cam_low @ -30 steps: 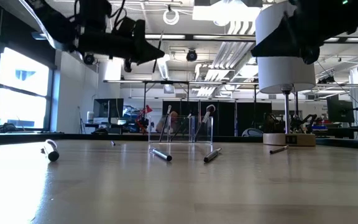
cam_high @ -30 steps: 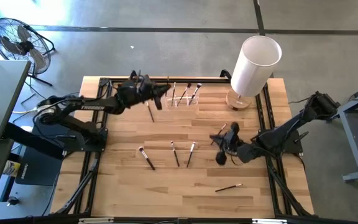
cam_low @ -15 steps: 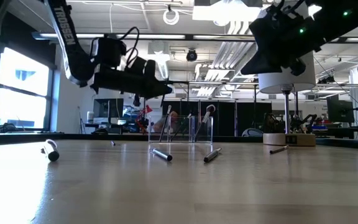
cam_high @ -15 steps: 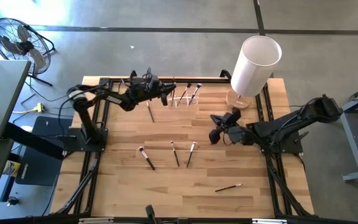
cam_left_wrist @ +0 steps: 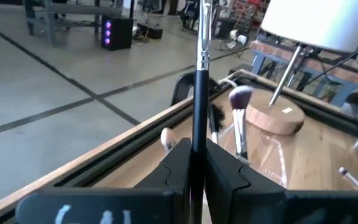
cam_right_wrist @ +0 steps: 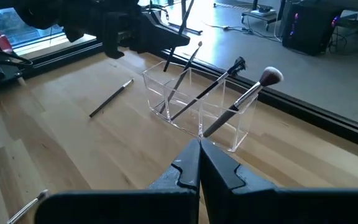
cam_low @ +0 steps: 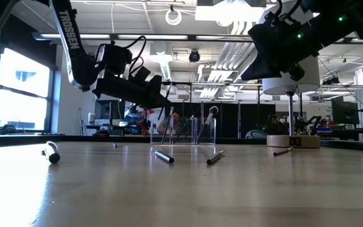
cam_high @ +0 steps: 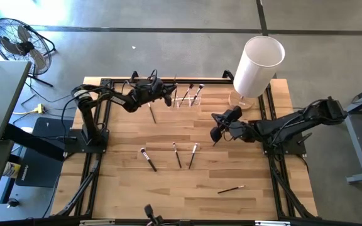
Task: Pick & Place Makeup Brushes
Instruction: Put the black eyeshadow brush into the transparent organizer
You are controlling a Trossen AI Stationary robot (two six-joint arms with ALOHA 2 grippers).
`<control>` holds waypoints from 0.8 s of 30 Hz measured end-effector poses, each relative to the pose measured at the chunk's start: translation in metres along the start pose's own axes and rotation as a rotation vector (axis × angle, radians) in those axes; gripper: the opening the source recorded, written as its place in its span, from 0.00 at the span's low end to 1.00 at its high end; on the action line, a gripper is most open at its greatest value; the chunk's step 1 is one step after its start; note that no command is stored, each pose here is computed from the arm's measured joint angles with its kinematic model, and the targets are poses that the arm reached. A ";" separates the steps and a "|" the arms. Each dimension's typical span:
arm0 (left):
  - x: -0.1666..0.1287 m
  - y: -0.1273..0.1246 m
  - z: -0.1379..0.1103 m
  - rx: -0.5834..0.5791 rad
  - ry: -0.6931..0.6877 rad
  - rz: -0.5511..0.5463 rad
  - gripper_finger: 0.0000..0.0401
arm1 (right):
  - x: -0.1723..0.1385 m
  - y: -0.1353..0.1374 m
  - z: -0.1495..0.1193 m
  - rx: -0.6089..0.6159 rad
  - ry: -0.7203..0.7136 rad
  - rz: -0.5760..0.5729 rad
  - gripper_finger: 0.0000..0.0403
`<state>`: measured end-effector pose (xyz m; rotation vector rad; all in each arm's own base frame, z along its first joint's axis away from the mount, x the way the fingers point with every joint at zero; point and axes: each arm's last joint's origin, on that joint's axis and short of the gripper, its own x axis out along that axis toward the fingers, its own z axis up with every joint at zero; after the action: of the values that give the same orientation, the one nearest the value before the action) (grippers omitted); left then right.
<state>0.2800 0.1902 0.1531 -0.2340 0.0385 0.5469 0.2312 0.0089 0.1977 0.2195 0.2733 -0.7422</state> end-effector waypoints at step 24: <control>-0.001 -0.001 -0.010 -0.022 0.120 -0.063 0.08 | -0.001 0.003 -0.001 -0.022 0.031 0.066 0.00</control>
<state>0.2800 0.1871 0.1432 -0.2888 0.1408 0.4701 0.2321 0.0116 0.1970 0.2180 0.3017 -0.6703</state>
